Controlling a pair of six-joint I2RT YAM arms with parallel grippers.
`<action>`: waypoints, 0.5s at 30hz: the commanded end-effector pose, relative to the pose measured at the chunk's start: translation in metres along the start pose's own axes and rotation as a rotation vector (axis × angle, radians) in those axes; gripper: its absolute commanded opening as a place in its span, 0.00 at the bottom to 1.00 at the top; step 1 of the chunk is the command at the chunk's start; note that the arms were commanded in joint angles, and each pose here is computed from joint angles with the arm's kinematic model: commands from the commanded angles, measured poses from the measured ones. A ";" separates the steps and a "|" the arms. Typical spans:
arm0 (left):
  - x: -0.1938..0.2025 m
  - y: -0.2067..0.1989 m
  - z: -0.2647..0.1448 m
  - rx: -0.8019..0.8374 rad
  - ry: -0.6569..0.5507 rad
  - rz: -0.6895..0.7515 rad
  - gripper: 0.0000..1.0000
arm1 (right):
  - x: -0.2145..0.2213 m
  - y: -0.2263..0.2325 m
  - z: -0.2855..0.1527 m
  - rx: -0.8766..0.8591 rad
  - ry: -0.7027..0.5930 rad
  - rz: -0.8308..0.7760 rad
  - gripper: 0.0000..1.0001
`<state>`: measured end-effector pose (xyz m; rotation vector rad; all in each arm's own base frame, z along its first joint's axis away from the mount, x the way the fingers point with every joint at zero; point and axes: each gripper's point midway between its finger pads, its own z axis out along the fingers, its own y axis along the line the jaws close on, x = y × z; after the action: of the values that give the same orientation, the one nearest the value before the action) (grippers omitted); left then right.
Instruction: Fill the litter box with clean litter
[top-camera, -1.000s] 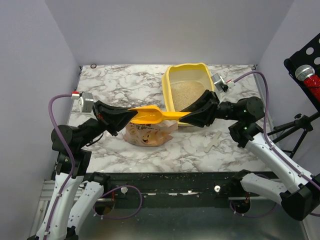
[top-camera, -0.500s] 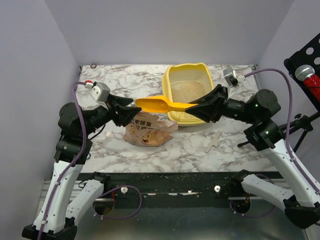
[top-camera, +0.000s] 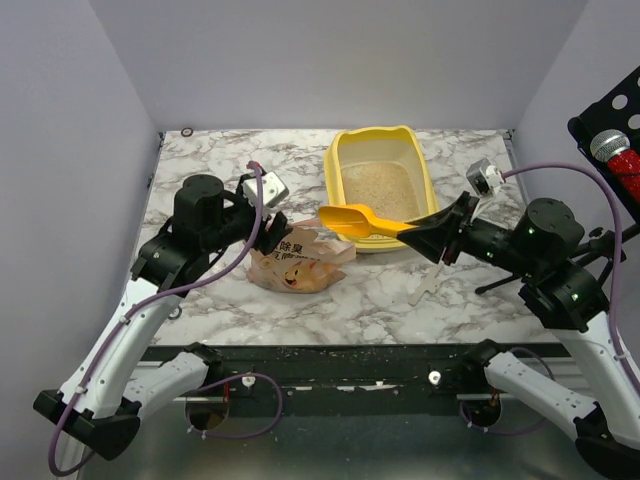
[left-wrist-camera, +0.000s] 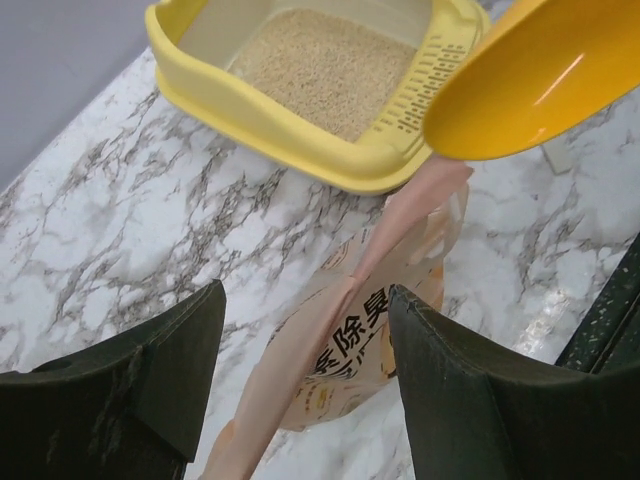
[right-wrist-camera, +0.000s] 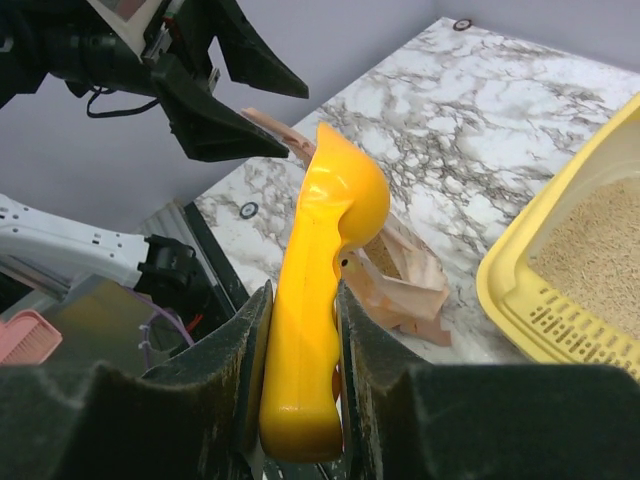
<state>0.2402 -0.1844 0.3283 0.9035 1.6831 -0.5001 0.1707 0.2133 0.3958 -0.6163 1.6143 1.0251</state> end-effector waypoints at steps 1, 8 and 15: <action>0.024 0.014 0.006 -0.045 0.111 0.095 0.74 | 0.000 0.000 -0.022 0.056 0.007 -0.039 0.01; 0.042 0.012 0.026 0.021 0.194 0.095 0.74 | 0.016 -0.006 -0.027 0.086 0.032 -0.041 0.01; 0.080 -0.001 0.033 0.057 0.295 0.072 0.56 | 0.022 -0.017 -0.028 0.142 0.049 -0.052 0.01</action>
<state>0.2628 -0.1860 0.2640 1.0684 1.8541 -0.3981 0.1570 0.1895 0.3815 -0.6050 1.6532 0.9229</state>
